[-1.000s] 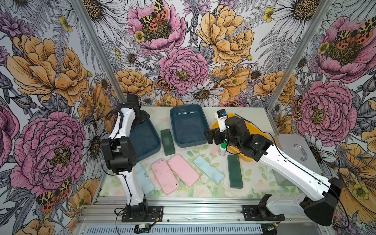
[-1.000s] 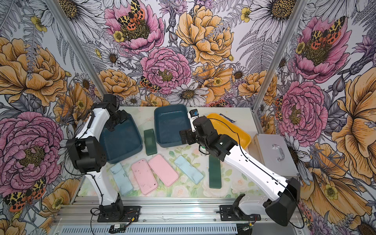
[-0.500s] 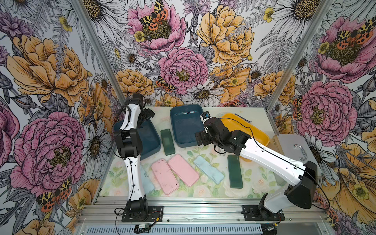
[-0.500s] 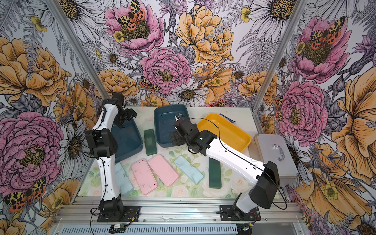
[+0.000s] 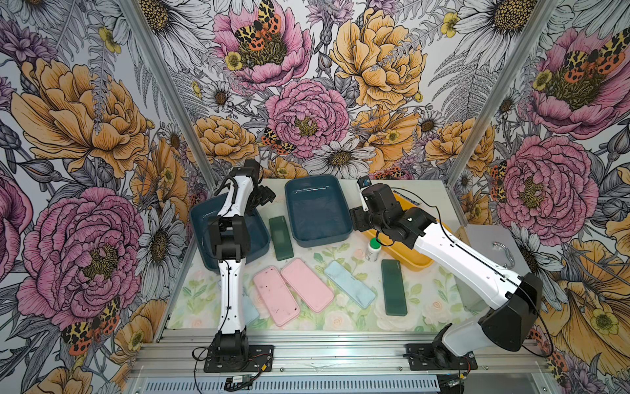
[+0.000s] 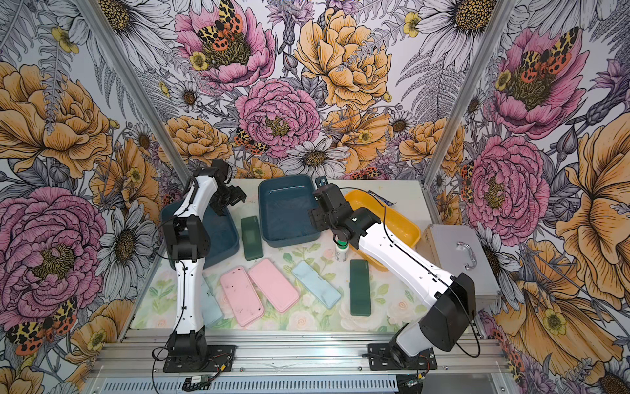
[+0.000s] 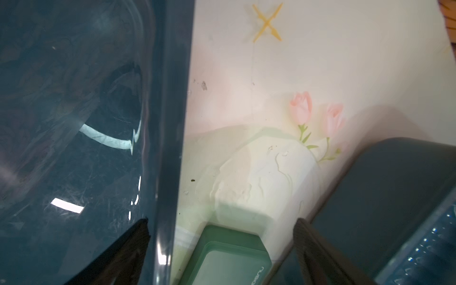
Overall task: Place the pencil cases by color into the storage box
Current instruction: Move the storage box to the corner of the board, then move the distractor to the center of the board.
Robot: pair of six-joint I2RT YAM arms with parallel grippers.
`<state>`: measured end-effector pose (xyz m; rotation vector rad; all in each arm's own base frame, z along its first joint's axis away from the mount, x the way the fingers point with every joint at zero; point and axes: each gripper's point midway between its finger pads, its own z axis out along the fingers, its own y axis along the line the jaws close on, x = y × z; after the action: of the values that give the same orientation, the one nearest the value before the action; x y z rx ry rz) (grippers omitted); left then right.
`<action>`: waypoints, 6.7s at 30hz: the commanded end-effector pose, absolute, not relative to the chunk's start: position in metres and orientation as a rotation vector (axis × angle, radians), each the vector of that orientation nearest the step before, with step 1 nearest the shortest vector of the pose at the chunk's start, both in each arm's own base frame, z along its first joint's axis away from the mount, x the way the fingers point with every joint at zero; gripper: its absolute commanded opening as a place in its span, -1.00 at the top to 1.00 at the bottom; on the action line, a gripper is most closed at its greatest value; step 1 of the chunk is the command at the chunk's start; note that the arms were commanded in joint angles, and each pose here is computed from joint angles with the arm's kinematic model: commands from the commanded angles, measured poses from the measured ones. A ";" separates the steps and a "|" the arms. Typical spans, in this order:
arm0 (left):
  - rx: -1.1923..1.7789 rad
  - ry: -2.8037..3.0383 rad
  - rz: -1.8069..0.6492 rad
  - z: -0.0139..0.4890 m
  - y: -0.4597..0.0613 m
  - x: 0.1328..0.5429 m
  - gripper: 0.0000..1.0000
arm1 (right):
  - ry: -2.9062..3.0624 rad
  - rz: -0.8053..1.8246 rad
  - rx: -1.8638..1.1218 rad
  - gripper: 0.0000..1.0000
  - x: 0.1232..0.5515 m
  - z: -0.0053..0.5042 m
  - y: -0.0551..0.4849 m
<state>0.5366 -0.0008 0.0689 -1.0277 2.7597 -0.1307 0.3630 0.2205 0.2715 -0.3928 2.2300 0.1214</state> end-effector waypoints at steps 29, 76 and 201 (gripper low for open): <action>-0.765 2.883 0.111 0.049 0.053 0.529 0.78 | 2.332 0.256 -0.249 -0.30 0.367 0.250 0.204; -0.173 2.644 0.330 0.100 -0.010 0.596 0.85 | 2.541 0.415 -0.054 -0.20 0.350 0.191 0.188; -0.597 2.465 -0.800 0.246 -0.120 0.543 -0.98 | 2.799 0.057 -0.496 -0.65 0.363 0.106 0.118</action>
<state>0.5452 -0.1232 0.2429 -0.6085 2.4639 -0.7823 0.3671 0.1116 0.1084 -0.5056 2.7892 0.0310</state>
